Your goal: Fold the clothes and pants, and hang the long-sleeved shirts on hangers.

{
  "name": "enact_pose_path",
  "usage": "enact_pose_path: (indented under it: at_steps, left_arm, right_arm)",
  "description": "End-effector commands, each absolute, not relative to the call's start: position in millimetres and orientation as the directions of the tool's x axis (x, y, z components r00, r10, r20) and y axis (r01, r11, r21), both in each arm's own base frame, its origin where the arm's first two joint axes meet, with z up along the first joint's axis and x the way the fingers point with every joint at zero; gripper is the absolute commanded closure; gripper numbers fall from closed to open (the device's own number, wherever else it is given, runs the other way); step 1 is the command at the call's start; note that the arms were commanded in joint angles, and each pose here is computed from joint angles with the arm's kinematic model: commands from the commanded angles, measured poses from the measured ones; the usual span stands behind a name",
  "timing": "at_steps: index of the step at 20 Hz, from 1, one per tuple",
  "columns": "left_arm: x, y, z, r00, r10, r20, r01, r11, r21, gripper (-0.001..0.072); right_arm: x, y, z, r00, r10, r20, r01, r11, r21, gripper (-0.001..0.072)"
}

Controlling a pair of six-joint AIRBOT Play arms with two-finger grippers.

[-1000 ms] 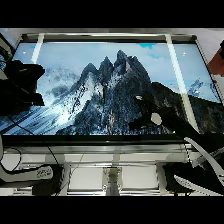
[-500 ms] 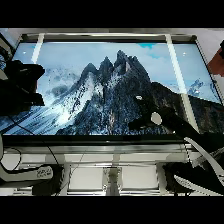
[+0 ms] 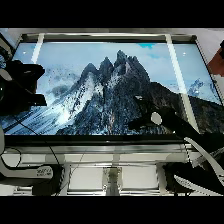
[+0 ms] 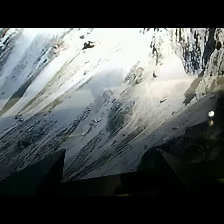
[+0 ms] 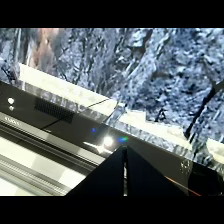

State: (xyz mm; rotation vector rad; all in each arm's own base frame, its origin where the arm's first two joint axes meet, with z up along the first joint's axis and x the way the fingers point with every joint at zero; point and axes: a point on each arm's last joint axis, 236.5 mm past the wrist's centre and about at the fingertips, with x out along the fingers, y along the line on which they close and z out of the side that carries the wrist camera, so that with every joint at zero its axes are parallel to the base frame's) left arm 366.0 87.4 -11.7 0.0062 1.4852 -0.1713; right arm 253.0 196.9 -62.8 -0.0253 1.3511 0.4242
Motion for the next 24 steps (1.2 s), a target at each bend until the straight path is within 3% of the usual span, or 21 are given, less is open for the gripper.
enact_pose_path:
  at_steps: [1,2,3,7,11,14,19,20,21,22,23,24]
  left_arm:
    - [368,99,-17,0.073,-0.059,-0.996,0.147,0.988,-0.048,0.0362]
    - [366,117,-17,0.064,0.017,-0.998,0.162,0.986,0.027,0.0637]
    - [364,129,-17,0.058,0.063,-0.996,0.168,0.983,0.072,0.0676]
    - [358,156,-15,0.048,0.133,-0.990,0.150,0.979,0.139,0.0677]
    - [353,220,0,0.039,0.377,-0.926,0.183,0.908,0.377,0.0669]
    - [361,247,13,0.074,0.484,-0.872,0.160,0.857,0.489,0.0671]
    - [353,270,14,0.065,0.505,-0.861,0.124,0.852,0.509,0.0695]
    - [350,278,14,0.066,0.509,-0.858,0.105,0.852,0.513,0.0683]
    - [346,284,15,0.064,0.511,-0.857,0.090,0.852,0.515,0.0588]
    - [345,290,15,0.065,0.515,-0.855,0.077,0.851,0.519,0.0426]
    - [344,294,16,0.072,0.516,-0.853,0.065,0.851,0.520,0.0318]
    - [345,298,16,0.083,0.516,-0.852,0.053,0.852,0.521,0.0312]
  right_arm:
    - [256,199,-62,0.169,0.288,-0.943,-0.312,0.923,0.226,0.0695]
    - [256,199,-62,0.168,0.288,-0.943,-0.312,0.923,0.226,0.0695]
    - [256,199,-62,0.169,0.288,-0.943,-0.312,0.923,0.226,0.0695]
    - [257,199,-62,0.173,0.288,-0.942,-0.313,0.923,0.225,0.0695]
    - [257,199,-62,0.173,0.288,-0.942,-0.314,0.923,0.224,0.0694]
    - [258,199,-61,0.177,0.288,-0.941,-0.315,0.923,0.223,0.0695]
    - [263,201,-60,0.197,0.297,-0.934,-0.315,0.922,0.226,0.0695]
    - [265,202,-59,0.207,0.301,-0.931,-0.316,0.921,0.228,0.0695]
    - [267,203,-58,0.215,0.305,-0.928,-0.316,0.921,0.229,0.0694]
    - [268,203,-58,0.218,0.306,-0.927,-0.316,0.921,0.230,0.0694]
    - [268,203,-58,0.217,0.306,-0.927,-0.316,0.921,0.230,0.0695]
    - [266,203,-58,0.210,0.307,-0.928,-0.313,0.921,0.233,0.0695]
